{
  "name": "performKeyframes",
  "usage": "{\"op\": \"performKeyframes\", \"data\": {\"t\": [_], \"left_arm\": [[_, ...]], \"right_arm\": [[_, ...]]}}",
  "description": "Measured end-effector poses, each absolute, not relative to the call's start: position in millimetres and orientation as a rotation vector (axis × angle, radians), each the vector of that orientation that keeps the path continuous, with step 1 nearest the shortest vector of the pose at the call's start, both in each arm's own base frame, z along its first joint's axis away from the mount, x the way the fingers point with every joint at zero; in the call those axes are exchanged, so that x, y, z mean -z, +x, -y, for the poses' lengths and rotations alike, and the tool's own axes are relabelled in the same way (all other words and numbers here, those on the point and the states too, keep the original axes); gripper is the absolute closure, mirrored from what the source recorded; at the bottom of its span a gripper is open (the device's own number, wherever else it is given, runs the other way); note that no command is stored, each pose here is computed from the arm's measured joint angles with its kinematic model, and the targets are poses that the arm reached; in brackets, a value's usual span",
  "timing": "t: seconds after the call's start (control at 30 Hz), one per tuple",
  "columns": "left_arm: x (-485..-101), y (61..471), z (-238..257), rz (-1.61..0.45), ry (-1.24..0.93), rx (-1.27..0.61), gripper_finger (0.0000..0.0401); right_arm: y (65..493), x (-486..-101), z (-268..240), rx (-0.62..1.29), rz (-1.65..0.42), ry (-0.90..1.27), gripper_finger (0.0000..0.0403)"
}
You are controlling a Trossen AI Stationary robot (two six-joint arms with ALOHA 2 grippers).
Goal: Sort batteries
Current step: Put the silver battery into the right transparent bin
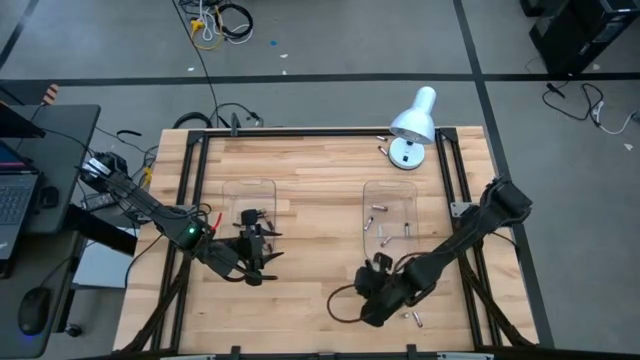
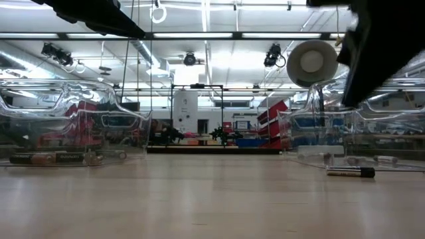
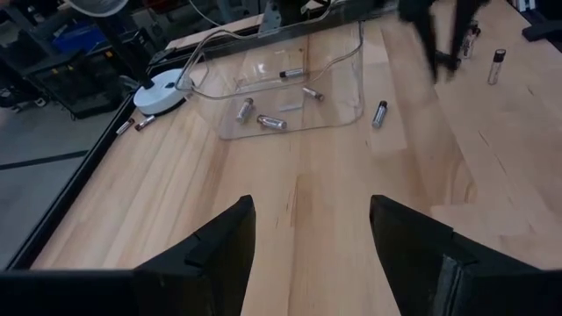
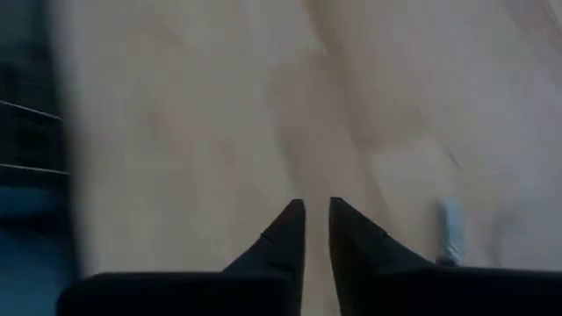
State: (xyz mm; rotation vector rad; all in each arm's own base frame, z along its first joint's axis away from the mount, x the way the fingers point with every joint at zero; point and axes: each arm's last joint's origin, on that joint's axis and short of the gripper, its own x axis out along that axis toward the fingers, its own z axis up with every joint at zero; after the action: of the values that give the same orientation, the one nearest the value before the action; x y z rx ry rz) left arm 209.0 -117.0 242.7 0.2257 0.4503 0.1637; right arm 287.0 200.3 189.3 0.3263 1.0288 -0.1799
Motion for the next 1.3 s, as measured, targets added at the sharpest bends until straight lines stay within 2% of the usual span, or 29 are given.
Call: {"op": "performKeyframes", "data": {"t": [0.13, 0.47, 0.6, 0.77, 0.87, 1.0, 1.13, 1.3], "left_arm": [[-243, 209, 117, -0.449, 0.225, -0.164, 0.0178], [-243, 209, 117, -0.447, 0.217, -0.166, 0.0178], [-243, 209, 117, -0.445, 0.215, -0.166, 0.0178], [-242, 209, 117, -0.454, 0.223, -0.166, 0.0178], [-242, 209, 117, -0.455, 0.226, -0.166, 0.0178], [-242, 209, 117, -0.454, 0.227, -0.165, 0.0178], [-244, 210, 119, -0.448, 0.201, -0.107, 0.0178], [-245, 220, 131, -0.379, 0.172, 0.026, 0.0178]], "right_arm": [[288, -178, -198, 0.29, -1.068, 0.278, 0.0397], [292, -203, -200, 0.397, -1.134, 0.177, 0.0401], [297, -219, -206, 0.342, -1.095, 0.181, 0.0402], [306, -225, -234, 0.091, -0.963, 0.124, 0.0403], [308, -221, -244, 0.035, -0.925, 0.092, 0.0403], [305, -203, -245, 0.125, -1.01, 0.131, 0.0403], [287, -182, -238, 0.361, -1.188, 0.16, 0.0403], [271, -178, -227, 0.573, -1.274, 0.158, 0.0403]]}}
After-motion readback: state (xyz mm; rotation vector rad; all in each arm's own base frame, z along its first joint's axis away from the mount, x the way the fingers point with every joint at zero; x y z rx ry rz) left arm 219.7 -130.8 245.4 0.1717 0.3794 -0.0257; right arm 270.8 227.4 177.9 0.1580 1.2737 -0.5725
